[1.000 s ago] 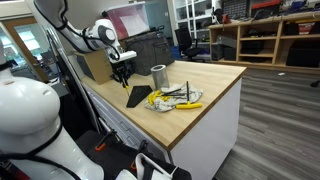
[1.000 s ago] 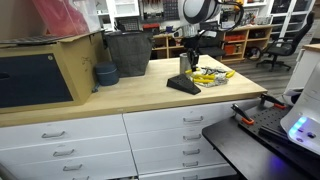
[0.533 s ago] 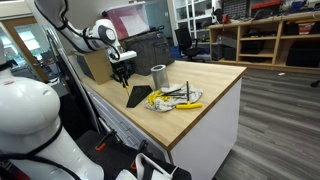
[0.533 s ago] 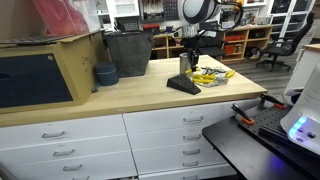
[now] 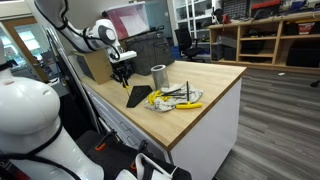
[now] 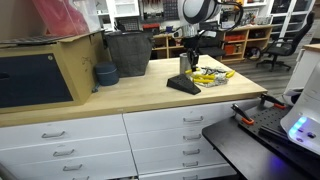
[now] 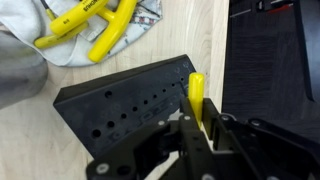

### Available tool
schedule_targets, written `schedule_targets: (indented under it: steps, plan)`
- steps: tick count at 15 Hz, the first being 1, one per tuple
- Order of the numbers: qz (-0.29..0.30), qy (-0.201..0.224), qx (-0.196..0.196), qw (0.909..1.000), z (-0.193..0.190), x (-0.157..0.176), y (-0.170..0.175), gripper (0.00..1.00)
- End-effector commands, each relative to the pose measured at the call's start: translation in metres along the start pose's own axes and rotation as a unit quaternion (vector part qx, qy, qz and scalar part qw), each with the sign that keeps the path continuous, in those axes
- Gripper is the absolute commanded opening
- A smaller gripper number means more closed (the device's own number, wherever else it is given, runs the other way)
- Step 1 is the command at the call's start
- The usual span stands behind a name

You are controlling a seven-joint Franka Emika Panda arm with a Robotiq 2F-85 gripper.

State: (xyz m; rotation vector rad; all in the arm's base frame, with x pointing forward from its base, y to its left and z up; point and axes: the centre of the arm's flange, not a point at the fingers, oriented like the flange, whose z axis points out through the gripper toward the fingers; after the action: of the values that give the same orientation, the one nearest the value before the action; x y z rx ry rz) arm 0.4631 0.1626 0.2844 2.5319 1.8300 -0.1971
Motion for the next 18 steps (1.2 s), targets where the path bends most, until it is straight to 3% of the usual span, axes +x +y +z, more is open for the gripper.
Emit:
schedule_targets:
  steps: [1, 18]
  plan:
    - [0.009, -0.010, 0.004, 0.9999, -0.0026, -0.0006, 0.0030, 0.04]
    - [0.011, -0.020, 0.009, 0.9997, -0.0044, -0.0051, -0.0011, 0.04]
